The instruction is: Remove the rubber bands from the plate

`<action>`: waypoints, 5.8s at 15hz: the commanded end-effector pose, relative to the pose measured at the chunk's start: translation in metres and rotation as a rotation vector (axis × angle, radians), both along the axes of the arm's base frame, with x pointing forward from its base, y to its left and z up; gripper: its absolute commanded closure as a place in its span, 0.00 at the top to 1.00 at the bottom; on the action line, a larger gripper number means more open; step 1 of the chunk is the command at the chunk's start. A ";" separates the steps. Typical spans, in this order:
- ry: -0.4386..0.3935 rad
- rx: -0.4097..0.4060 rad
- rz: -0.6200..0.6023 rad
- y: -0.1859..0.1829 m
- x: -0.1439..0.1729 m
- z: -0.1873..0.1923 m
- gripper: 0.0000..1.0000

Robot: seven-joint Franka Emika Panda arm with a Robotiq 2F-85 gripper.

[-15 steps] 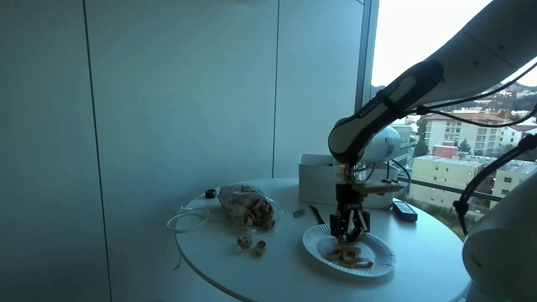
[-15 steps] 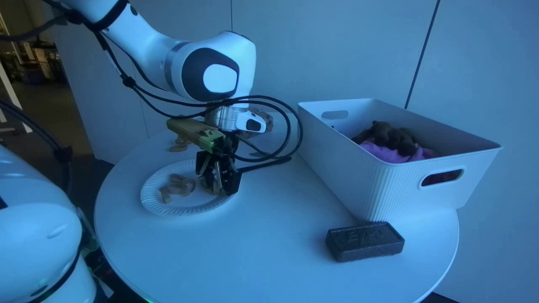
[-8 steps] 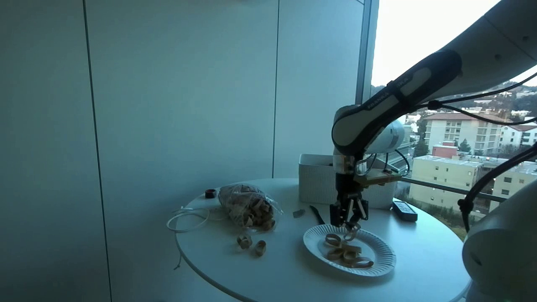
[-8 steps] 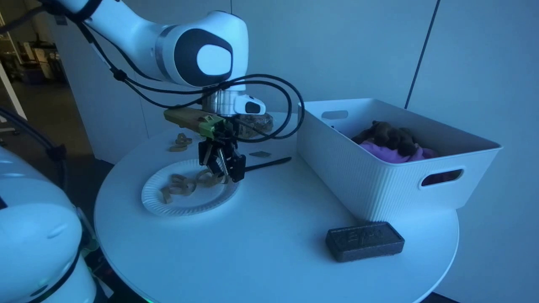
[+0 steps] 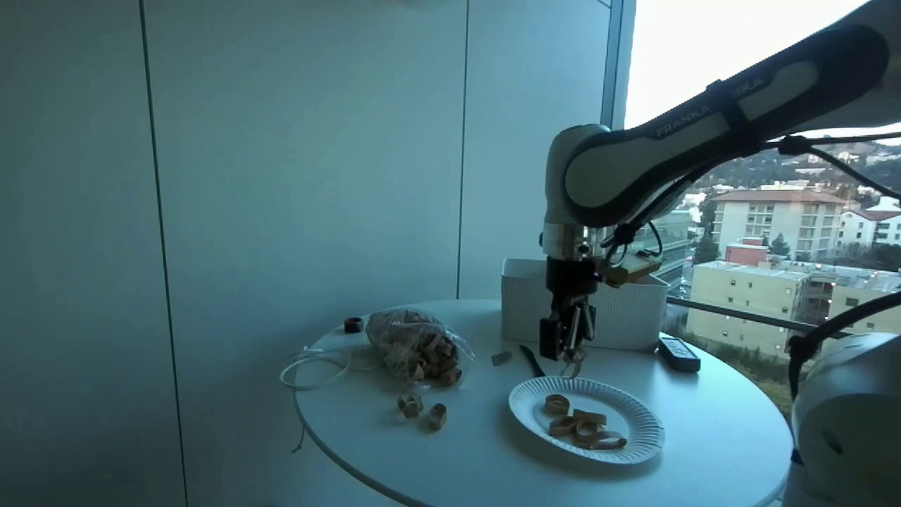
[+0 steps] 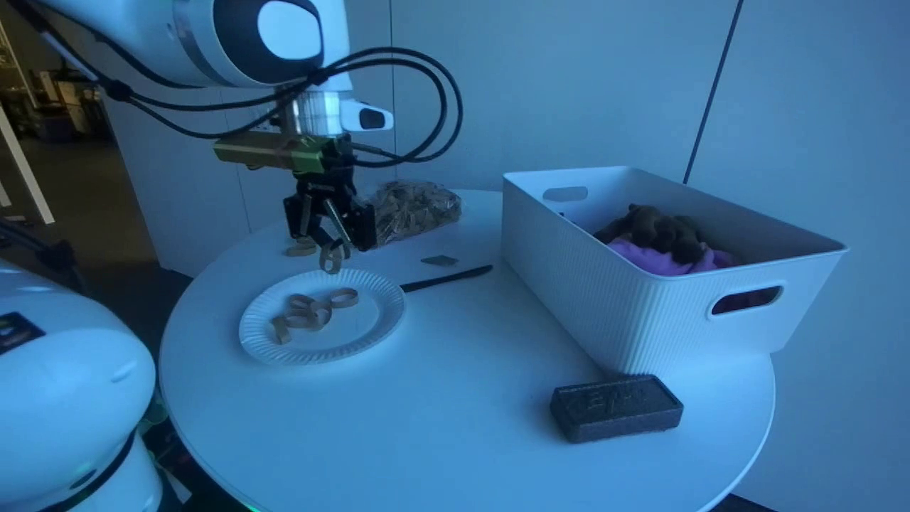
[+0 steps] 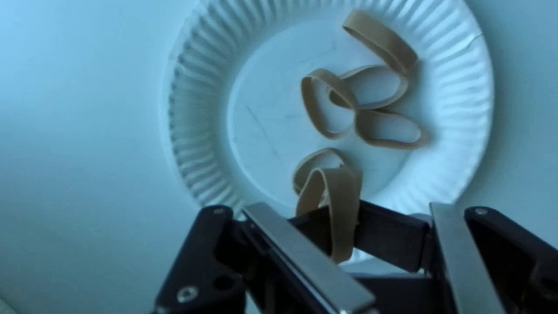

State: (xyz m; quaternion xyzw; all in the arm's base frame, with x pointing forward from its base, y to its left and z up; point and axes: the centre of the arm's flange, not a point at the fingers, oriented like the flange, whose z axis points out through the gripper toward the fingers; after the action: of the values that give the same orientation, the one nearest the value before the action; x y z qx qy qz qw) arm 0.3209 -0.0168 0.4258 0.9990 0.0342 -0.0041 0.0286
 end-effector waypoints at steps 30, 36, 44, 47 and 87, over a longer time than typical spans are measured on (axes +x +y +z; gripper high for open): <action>-0.235 -0.124 0.216 0.123 -0.031 0.021 1.00; 0.001 -0.066 -0.050 0.055 -0.050 0.011 1.00; 0.125 0.106 -0.219 0.024 -0.049 -0.049 1.00; 0.083 0.108 -0.251 0.014 -0.039 -0.067 1.00; 0.101 0.043 -0.497 -0.007 -0.037 -0.049 0.03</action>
State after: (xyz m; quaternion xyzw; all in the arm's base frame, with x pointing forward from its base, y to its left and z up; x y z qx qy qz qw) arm 0.3258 -0.0431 0.3578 0.9630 -0.2383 -0.1255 -0.0031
